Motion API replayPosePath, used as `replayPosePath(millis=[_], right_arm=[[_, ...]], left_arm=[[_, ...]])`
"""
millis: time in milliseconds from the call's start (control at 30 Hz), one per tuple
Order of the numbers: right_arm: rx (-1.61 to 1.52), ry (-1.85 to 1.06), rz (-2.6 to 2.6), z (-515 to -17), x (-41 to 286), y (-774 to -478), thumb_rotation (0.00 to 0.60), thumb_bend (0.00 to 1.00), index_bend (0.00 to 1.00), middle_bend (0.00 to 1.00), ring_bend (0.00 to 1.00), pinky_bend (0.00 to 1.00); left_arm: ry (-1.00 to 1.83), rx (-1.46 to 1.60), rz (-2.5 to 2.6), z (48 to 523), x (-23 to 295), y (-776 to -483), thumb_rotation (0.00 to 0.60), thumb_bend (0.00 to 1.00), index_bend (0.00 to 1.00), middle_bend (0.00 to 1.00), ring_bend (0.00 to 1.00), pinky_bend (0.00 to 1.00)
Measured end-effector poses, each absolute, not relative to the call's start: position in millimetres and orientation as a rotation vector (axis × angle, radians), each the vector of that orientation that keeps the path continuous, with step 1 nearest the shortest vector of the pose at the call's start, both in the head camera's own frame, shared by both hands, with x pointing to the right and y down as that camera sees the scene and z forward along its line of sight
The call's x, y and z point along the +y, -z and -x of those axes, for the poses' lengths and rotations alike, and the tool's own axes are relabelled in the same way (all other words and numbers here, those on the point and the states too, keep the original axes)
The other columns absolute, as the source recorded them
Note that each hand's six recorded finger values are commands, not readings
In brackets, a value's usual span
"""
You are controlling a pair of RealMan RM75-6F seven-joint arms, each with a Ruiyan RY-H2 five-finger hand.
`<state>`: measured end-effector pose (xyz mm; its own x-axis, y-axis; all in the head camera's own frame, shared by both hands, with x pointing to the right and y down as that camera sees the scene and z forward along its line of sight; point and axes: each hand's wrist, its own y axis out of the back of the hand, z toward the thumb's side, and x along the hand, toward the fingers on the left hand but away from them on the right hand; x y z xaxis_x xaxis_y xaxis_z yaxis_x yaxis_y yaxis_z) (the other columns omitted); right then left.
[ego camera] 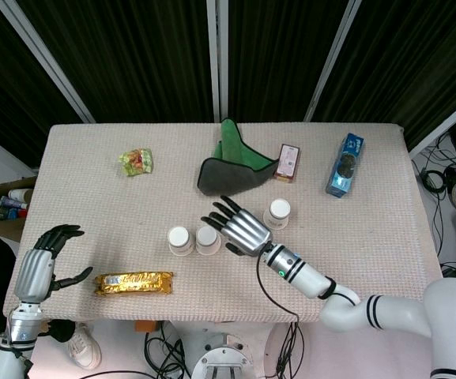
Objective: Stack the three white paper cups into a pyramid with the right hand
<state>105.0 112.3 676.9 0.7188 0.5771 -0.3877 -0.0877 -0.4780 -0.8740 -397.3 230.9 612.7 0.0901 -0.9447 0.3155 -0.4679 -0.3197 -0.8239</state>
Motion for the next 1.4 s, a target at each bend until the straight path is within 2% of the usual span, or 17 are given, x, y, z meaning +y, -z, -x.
replayPosePath(millis=[233,467,700,1000,1267,1400], right_arm=[[-0.497,-1.048,1.799,-187,76,-659,0.600,0.22,0.13,0.25,0.05,0.05],[-0.474,-1.222,1.769,-230,71,-677,0.600,0.22,0.15,0.26,0.05,0.05],[-0.402,-1.254,1.769,-227,74,-700,0.600,0.25,0.21,0.27,0.05,0.05],[-0.333,-1.240,1.749,-219,73,-710,0.600,0.32,0.28,0.31,0.05,0.05],[-0.361,-1.213,1.739,-216,70,-704,0.600,0.35,0.38,0.39,0.09,0.06],[-0.421,-1.156,1.748,-212,66,-687,0.600,0.35,0.39,0.40,0.09,0.06]], left_arm=[[1.182,1.376,1.855,397,231,-616,0.600,0.15,0.28,0.23,0.17,0.21],[1.185,1.374,1.867,395,231,-618,0.600,0.15,0.28,0.23,0.17,0.21],[1.190,1.366,1.864,394,230,-617,0.600,0.15,0.28,0.23,0.17,0.21],[1.205,1.367,1.862,395,231,-618,0.600,0.15,0.28,0.23,0.17,0.21],[1.210,1.366,1.860,396,231,-619,0.600,0.15,0.27,0.23,0.17,0.21],[1.214,1.363,1.857,397,232,-618,0.600,0.15,0.27,0.23,0.17,0.21]])
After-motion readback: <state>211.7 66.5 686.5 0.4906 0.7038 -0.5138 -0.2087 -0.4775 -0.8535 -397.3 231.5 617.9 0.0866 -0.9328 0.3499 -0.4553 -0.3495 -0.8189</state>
